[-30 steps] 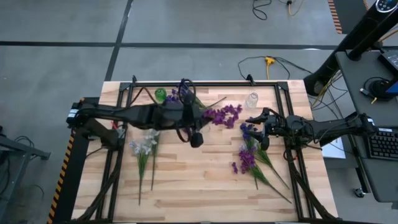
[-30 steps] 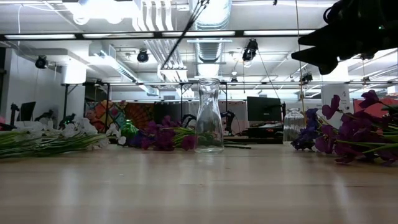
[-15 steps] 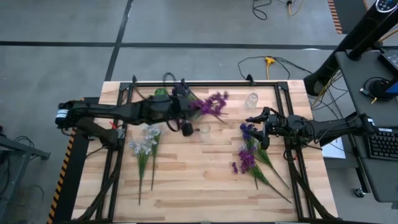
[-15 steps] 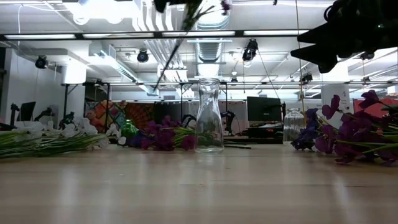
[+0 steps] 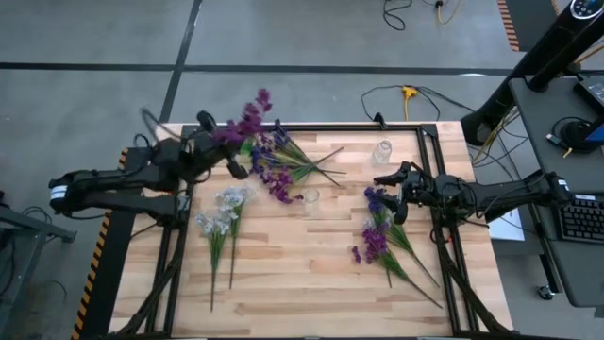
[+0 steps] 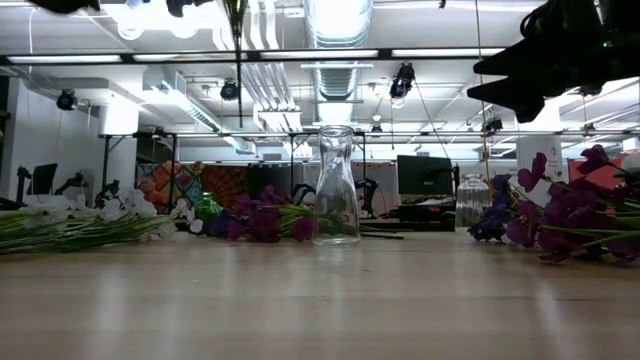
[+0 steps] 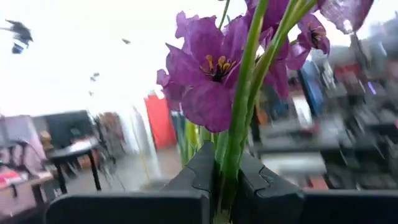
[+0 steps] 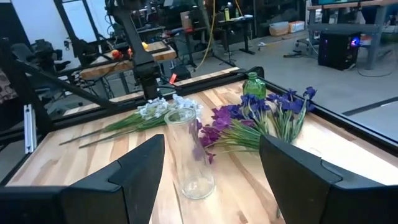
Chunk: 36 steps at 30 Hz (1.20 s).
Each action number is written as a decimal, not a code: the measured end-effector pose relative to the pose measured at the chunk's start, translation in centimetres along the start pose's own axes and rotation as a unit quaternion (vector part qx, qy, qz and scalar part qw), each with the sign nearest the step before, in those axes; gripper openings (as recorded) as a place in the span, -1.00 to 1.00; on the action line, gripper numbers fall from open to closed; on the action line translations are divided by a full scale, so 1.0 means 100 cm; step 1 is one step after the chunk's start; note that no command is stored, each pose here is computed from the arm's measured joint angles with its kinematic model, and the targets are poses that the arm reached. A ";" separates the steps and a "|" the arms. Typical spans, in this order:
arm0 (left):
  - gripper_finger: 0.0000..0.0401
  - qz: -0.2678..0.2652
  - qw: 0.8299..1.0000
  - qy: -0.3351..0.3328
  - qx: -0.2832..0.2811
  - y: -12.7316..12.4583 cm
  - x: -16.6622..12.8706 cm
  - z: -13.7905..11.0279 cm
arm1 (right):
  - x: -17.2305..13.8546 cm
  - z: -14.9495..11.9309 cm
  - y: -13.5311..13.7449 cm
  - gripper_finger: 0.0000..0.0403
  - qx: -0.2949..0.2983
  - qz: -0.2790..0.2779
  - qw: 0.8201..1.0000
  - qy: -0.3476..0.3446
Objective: Sort flowers into vase by color
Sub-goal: Put the bottom left violet flowers into the green flower vase
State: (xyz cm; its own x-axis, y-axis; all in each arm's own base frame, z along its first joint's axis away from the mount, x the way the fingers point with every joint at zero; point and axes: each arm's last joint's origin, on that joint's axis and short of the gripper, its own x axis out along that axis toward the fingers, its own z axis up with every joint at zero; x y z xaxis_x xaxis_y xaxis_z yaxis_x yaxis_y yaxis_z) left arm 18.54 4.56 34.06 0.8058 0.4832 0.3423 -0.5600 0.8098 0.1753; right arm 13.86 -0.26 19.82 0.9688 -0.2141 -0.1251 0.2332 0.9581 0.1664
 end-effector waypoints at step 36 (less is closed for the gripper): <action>-0.98 0.125 0.982 0.140 -0.008 0.131 0.012 -0.075 | 0.014 -0.012 -0.006 0.26 0.049 -0.133 0.990 0.016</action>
State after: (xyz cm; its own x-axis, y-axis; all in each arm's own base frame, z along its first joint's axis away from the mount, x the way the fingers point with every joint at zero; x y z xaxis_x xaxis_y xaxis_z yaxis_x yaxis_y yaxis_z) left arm 13.63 18.31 29.84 0.6655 0.7389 0.1054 -0.7464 0.6577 0.1021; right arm 15.02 -0.90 18.37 0.8688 -0.4495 -0.2077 0.4891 0.8446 0.2178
